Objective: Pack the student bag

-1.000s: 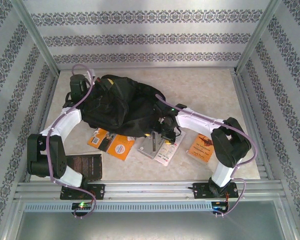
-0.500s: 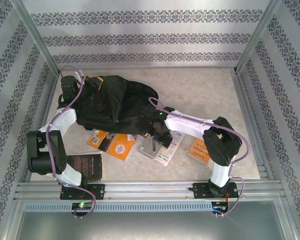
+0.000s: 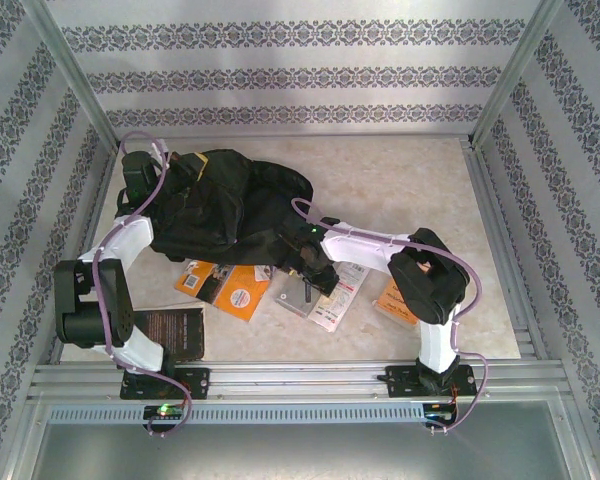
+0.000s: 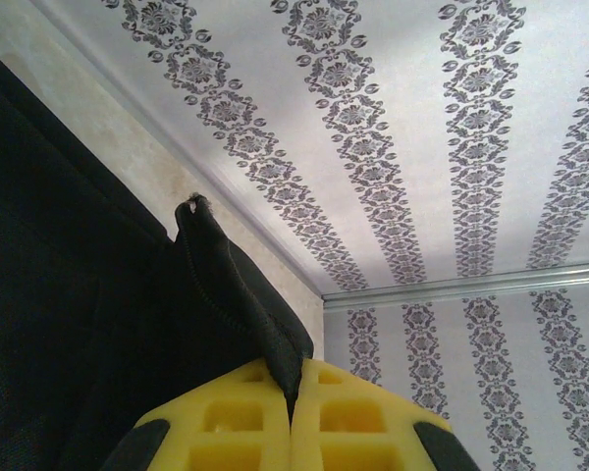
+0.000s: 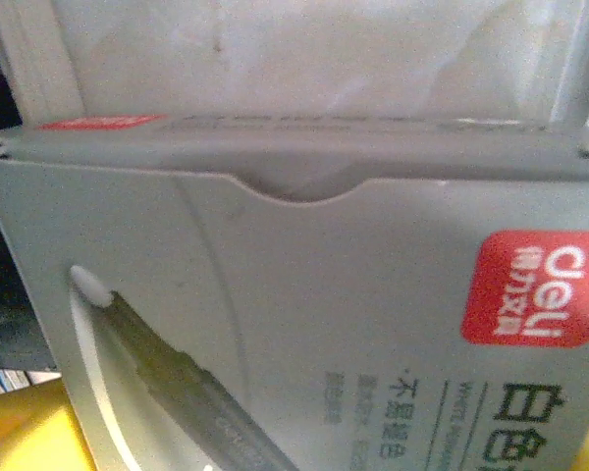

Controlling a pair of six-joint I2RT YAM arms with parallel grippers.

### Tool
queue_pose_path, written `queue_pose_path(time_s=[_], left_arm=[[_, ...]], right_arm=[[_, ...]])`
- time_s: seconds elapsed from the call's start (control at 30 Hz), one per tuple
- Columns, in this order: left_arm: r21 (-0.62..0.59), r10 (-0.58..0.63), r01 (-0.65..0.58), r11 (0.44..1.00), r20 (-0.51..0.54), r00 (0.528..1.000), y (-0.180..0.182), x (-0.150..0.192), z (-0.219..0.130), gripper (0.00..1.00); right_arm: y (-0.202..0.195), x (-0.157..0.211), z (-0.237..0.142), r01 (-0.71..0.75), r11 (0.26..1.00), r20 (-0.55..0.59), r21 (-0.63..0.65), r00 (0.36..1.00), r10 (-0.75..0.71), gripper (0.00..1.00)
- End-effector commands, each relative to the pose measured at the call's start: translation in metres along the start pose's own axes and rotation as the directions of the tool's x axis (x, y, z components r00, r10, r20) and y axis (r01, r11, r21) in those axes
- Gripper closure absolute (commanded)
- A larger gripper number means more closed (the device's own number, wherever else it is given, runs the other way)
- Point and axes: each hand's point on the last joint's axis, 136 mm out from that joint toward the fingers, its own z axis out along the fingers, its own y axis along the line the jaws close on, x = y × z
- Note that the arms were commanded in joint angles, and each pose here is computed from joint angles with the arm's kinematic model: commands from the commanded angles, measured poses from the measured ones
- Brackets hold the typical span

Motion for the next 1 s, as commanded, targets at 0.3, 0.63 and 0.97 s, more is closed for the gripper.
queue_pose_path(time_s=[0.3,0.63,0.97], left_arm=[[0.015,0.071,-0.069,0.997,-0.133,0.989,-0.009,0.036,0.027,0.84],[-0.026,0.239,-0.255,0.967,-0.265,0.934,-0.043,0.087,0.009,0.42],[-0.016,0.427,-0.472,0.881,-0.401,0.810,-0.055,0.162,-0.060,0.36]], right_arm=[[0.008,-0.021,-0.043,0.075,0.995,0.137,-0.067,0.988,-0.065,0.25],[0.032,-0.039,-0.112,0.370,0.916,0.330,-0.157,0.893,-0.304,0.23],[0.063,-0.046,-0.169,0.539,0.780,0.421,-0.319,0.817,-0.393,0.25]])
